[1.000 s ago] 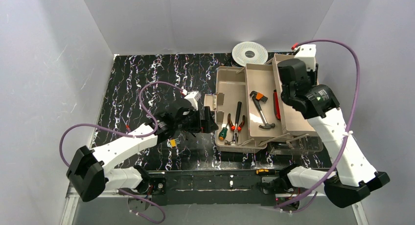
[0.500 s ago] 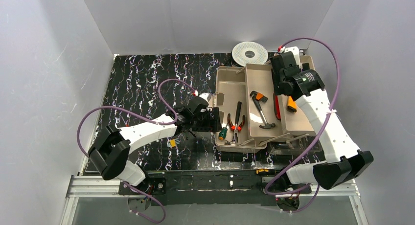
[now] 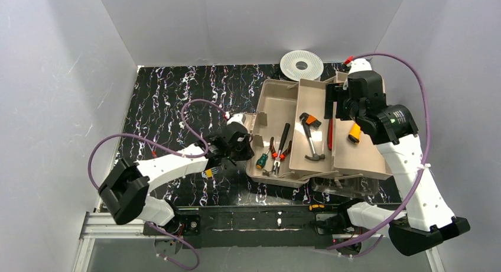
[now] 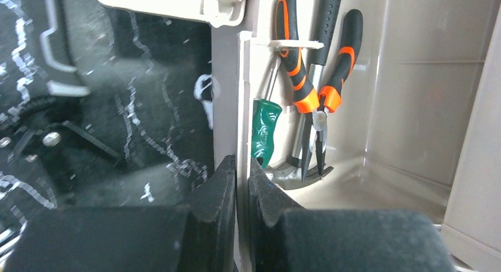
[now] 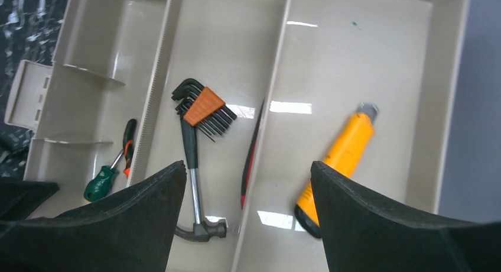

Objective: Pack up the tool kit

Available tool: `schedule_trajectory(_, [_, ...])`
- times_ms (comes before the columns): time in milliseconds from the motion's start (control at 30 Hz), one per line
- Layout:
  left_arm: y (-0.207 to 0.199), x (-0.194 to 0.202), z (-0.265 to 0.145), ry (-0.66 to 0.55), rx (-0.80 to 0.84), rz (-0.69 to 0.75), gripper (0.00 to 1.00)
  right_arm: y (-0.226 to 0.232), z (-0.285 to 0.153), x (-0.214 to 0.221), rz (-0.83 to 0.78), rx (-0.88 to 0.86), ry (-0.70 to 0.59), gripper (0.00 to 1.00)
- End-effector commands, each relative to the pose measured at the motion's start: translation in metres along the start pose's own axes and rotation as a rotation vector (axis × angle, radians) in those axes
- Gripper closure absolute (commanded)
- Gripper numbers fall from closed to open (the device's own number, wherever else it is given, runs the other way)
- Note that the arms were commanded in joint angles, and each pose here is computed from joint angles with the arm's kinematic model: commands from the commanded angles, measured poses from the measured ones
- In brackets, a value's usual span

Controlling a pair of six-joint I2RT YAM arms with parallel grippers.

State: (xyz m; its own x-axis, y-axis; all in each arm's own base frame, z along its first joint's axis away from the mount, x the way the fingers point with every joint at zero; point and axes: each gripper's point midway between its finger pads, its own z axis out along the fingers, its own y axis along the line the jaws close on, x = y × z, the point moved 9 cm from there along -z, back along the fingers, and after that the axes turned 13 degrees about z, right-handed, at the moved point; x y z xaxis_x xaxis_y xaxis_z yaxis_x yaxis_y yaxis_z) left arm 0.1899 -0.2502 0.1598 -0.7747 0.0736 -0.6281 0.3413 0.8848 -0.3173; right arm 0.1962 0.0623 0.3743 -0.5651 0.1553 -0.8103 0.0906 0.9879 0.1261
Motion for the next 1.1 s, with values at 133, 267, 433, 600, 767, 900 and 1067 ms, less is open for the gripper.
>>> schedule_trajectory(133, [0.025,0.013,-0.043,-0.07,-0.048,0.015,1.0,0.024,0.013,-0.001,0.042,-0.187,0.044,0.15])
schedule_trajectory(267, [0.005,0.008,-0.04,-0.051,0.103,0.003,1.0,0.025,0.022,0.001,0.047,-0.147,0.074,0.16])
schedule_trajectory(433, [-0.037,-0.005,-0.026,-0.029,0.228,0.058,1.0,0.017,0.029,0.004,0.036,-0.047,0.071,0.16])
schedule_trajectory(600, [-0.072,-0.012,-0.008,-0.007,0.269,0.109,1.0,0.001,0.046,0.009,0.031,0.072,0.1,0.15])
schedule_trajectory(767, [-0.063,-0.008,0.006,-0.013,0.139,0.052,1.0,-0.012,0.057,0.015,0.044,0.151,0.121,0.16])
schedule_trajectory(900, [-0.034,0.002,0.012,-0.02,-0.002,-0.027,1.0,-0.011,0.058,0.015,0.054,0.13,0.124,0.16])
schedule_trajectory(1067, [-0.008,0.013,0.009,-0.022,-0.052,-0.098,1.0,-0.005,0.069,0.02,0.05,0.102,0.177,0.18])
